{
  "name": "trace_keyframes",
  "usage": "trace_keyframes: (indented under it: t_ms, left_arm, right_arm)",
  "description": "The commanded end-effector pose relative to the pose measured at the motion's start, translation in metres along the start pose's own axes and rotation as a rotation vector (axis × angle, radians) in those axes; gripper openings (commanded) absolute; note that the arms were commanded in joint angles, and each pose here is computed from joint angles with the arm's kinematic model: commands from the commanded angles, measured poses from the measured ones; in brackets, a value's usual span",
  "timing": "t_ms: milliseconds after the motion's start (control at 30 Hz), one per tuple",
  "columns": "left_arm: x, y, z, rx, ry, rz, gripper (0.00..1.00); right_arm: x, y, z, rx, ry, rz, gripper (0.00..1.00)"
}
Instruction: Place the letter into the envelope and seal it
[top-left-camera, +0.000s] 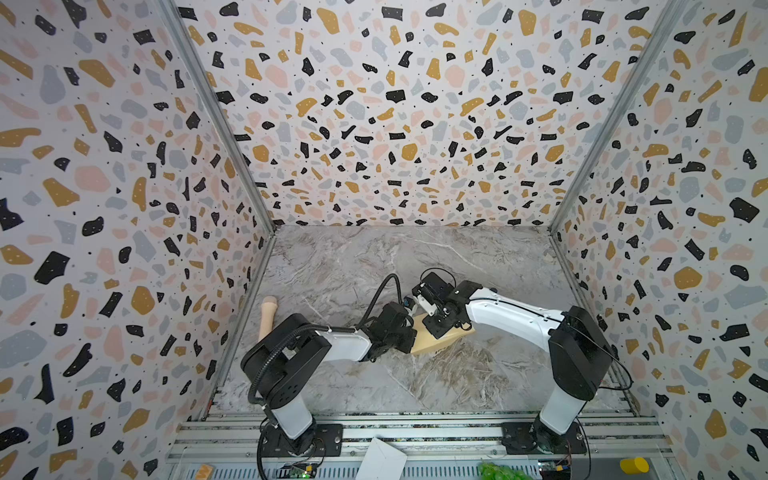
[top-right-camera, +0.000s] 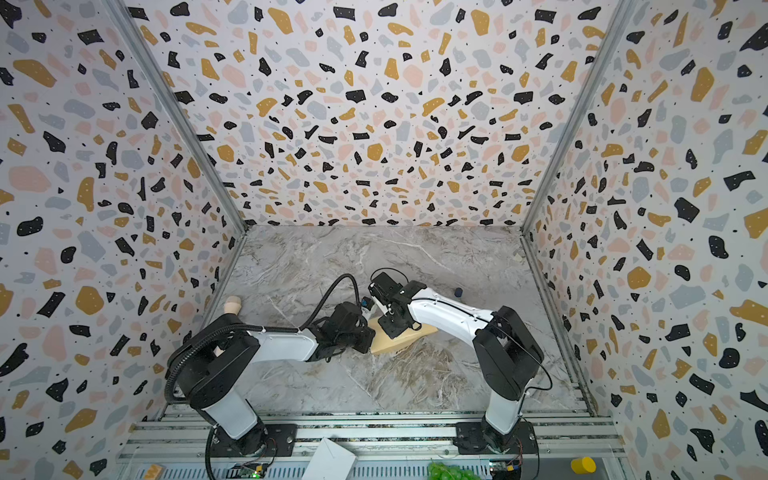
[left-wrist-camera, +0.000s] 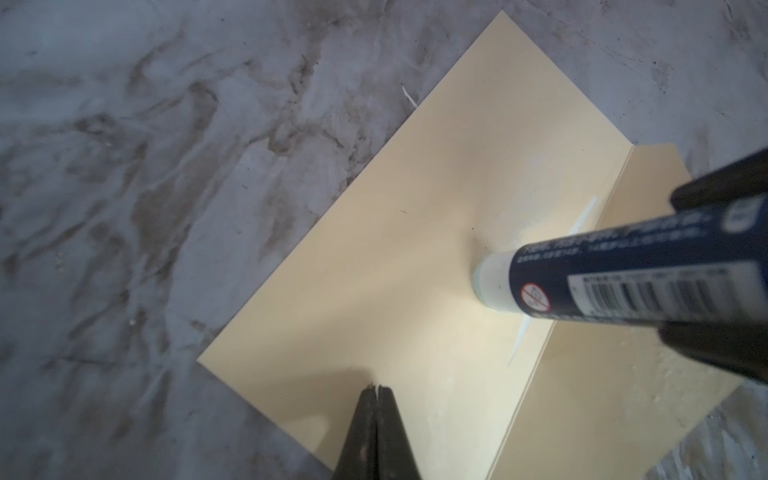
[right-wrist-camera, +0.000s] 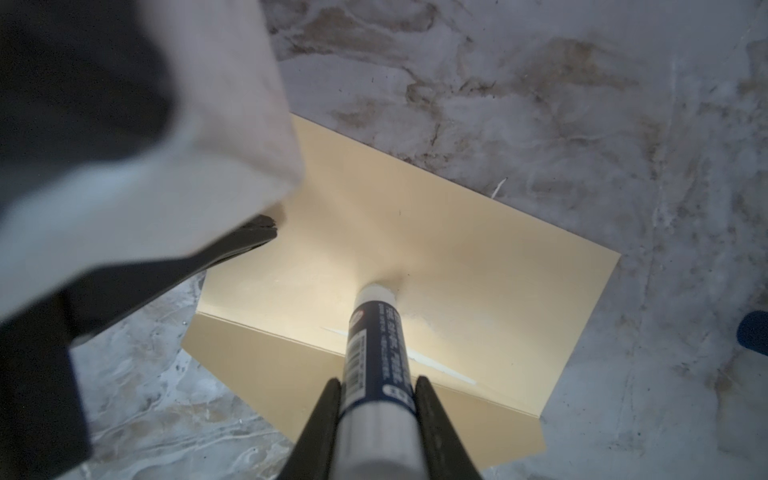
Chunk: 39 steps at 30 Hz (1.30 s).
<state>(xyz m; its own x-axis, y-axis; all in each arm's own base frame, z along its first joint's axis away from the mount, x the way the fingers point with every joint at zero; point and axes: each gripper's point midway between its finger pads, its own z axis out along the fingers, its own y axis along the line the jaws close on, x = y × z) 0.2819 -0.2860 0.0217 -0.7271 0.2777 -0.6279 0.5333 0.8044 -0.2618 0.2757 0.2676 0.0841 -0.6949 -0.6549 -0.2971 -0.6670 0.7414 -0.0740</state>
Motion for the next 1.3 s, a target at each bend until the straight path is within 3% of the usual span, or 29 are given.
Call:
trace_keyframes:
  t_ms: [0, 900, 1267]
  left_arm:
    - [0.014, 0.016, 0.001, -0.075, 0.053, -0.001, 0.0]
    - [0.023, 0.025, 0.005, -0.115, 0.078, 0.006, 0.0]
    - [0.023, 0.025, 0.007, -0.114, 0.084, 0.009, 0.0]
  right_arm:
    - [0.006, -0.018, -0.007, 0.051, 0.029, 0.028, 0.0]
    - [0.032, -0.079, -0.002, 0.116, 0.07, 0.185, 0.0]
    - [-0.007, -0.079, -0.071, 0.073, -0.197, 0.2, 0.0]
